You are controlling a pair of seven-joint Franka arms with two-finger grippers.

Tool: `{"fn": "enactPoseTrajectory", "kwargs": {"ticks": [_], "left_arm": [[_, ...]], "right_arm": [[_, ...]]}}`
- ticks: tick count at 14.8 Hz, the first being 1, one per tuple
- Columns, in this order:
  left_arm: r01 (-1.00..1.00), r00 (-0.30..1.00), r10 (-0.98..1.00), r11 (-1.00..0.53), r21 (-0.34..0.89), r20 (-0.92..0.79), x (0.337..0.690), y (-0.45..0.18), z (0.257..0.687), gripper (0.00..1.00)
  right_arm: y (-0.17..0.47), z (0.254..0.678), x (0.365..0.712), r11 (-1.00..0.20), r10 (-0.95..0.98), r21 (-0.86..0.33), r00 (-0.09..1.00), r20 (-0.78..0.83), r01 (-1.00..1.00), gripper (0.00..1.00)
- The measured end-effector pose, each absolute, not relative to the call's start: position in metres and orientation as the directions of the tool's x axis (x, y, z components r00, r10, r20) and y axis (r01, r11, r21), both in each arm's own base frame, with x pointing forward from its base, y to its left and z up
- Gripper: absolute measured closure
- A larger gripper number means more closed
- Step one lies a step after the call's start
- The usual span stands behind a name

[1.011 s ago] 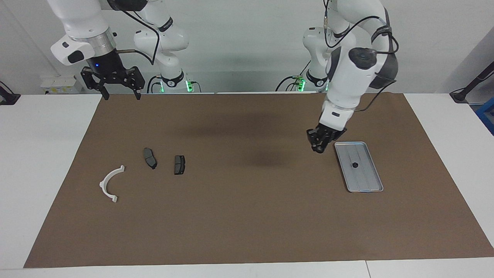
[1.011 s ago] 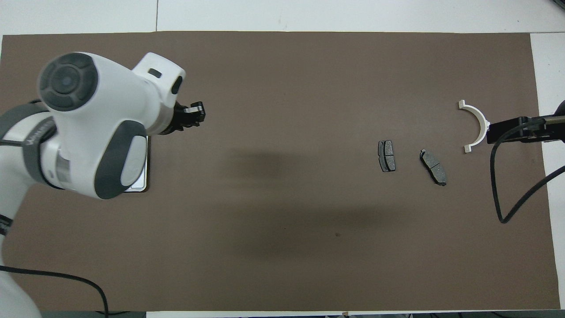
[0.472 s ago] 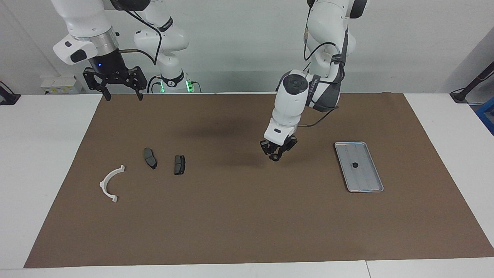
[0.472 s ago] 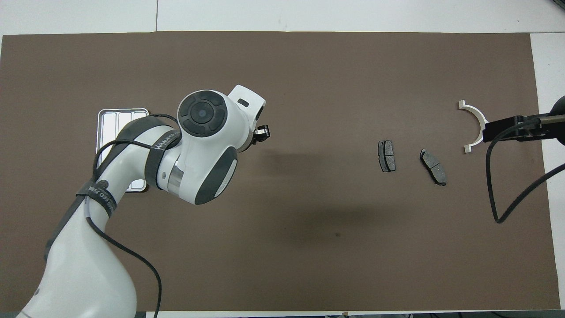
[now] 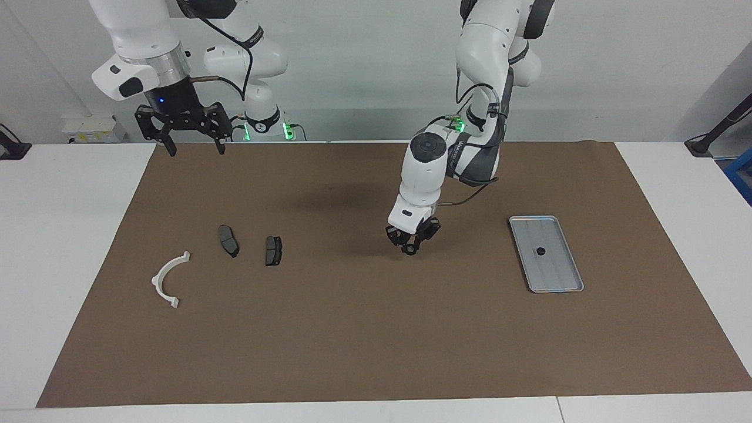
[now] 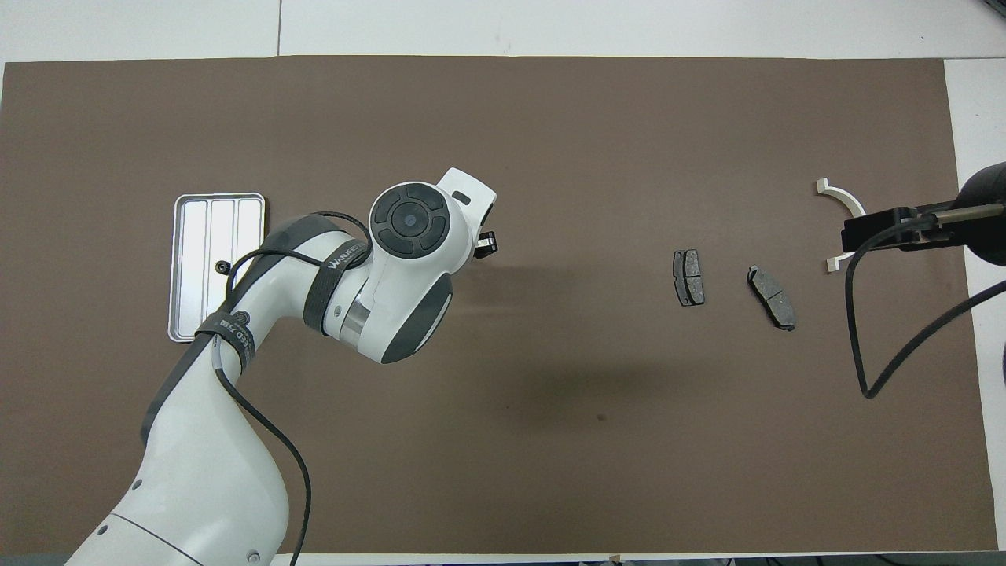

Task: Place bearing gear from tray to pile
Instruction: 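Lift the bearing and set it at the table center with the left gripper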

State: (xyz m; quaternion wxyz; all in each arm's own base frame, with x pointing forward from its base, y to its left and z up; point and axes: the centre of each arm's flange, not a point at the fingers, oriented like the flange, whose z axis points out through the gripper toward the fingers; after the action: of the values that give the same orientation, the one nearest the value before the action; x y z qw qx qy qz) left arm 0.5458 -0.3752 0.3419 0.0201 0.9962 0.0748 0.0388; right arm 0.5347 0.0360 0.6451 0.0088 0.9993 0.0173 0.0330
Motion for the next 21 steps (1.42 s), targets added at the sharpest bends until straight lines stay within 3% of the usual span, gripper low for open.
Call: {"fn": "enactPoseTrajectory", "kwargs": {"ticks": [16,18,21], "left_arm": [[0.156,0.98,0.164,-0.985,0.079,0.109,0.532,-0.373,0.295,0.64],[0.155,0.98,0.163,-0.985,0.079,0.109,0.532,-0.374,0.295,0.49],[0.167,0.98,0.173,-0.984,0.067,0.103,0.537,-0.371,0.301,0.16]], "right_arm": [[0.033,0.635,0.523,-0.999,0.033,0.017,0.999,0.041,0.033,0.0],[0.033,0.634,0.522,-0.999,0.033,0.017,0.999,0.04,0.033,0.0],[0.033,0.633,0.522,-0.999,0.033,0.017,0.999,0.038,0.033,0.0]]}}
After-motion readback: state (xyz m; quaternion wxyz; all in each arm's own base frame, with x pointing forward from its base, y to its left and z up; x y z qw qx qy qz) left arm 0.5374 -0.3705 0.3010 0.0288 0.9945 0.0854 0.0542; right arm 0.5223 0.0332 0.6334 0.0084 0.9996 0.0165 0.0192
